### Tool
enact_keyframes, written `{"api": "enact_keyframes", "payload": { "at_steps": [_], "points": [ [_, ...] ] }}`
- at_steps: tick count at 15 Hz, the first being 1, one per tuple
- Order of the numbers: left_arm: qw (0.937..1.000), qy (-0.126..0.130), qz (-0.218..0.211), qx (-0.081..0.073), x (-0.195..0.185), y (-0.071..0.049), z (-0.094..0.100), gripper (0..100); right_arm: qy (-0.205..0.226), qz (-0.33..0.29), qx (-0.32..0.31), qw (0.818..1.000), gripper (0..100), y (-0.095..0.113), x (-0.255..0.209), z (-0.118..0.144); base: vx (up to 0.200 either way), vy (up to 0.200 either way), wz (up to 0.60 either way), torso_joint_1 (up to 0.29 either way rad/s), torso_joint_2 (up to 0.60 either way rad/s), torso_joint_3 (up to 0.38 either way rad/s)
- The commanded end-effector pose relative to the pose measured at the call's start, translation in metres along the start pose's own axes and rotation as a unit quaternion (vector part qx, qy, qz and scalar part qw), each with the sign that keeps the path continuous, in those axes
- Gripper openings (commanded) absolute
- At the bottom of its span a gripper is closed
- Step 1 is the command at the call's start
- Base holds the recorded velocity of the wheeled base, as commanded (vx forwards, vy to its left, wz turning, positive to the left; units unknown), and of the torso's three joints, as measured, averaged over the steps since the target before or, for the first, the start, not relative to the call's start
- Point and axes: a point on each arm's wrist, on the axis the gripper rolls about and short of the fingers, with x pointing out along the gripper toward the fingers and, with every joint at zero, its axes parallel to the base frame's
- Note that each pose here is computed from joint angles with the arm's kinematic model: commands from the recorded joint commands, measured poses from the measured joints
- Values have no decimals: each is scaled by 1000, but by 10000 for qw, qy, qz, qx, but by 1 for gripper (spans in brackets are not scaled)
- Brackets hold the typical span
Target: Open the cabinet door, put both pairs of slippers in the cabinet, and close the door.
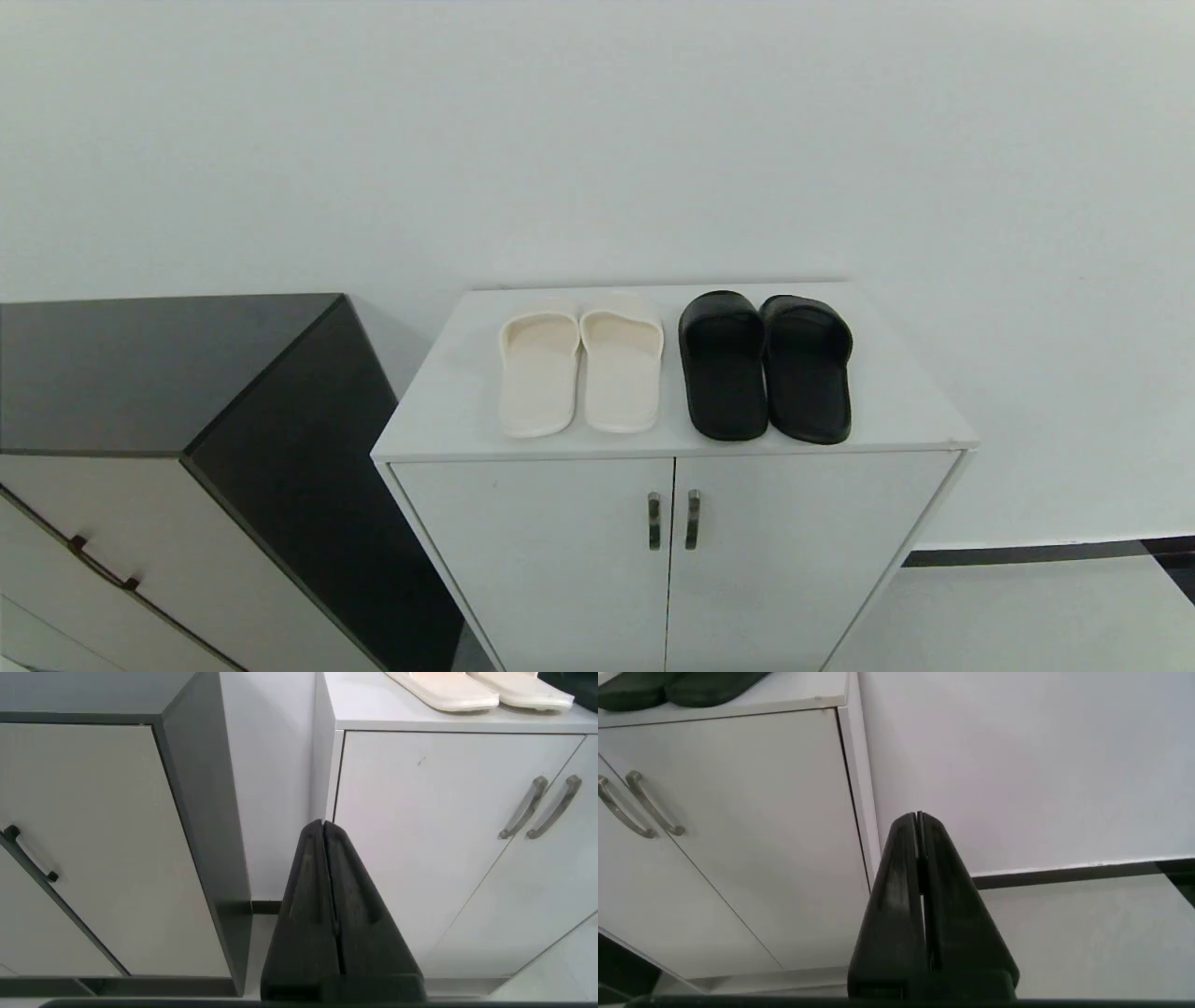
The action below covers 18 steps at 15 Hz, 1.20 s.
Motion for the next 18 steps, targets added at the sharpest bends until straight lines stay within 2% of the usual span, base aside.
{"api": "enact_keyframes", "payload": {
  "at_steps": [1, 5, 6, 12, 13, 14, 16, 18],
  "points": [
    [10000, 7, 7, -2, 0, 0, 0, 0, 9, 1, -8, 10000, 0, 0, 0, 0, 0, 0, 0, 0, 0, 0],
    [10000, 7, 0, 14, 0, 0, 0, 0, 9, 1, 7, 10000, 0, 0, 0, 0, 0, 0, 0, 0, 0, 0],
    [10000, 7, 7, 6, 0, 0, 0, 0, 8, -6, -1, 10000, 100, 0, 0, 0, 0, 0, 0, 0, 0, 0],
    [10000, 7, 0, 52, 0, 0, 0, 0, -14, 17, -115, 9999, 100, 0, 0, 0, 0, 0, 0, 0, 0, 0],
    [10000, 7, 0, 44, 0, 0, 0, 0, -283, 11, -49, 9996, 100, 0, -2, 9, 0, 0, 0, 0, 0, 0],
    [10000, 7, 7, 44, 0, 0, 0, 0, -1065, 140, 299, 9938, 100, 0, -12, 65, 0, 0, 0, 0, 0, 0],
    [10000, 7, 0, 44, 0, 0, 0, 0, -396, 597, 37, 9974, 100, 2, -4, 79, 0, 0, 0, 0, 0, 0],
    [10000, 7, 7, 44, 0, 0, 0, 0, 498, 1492, 10, 9875, 100, 8, 27, 92, 0, 0, 0, 0, 0, 0]
  ]
}}
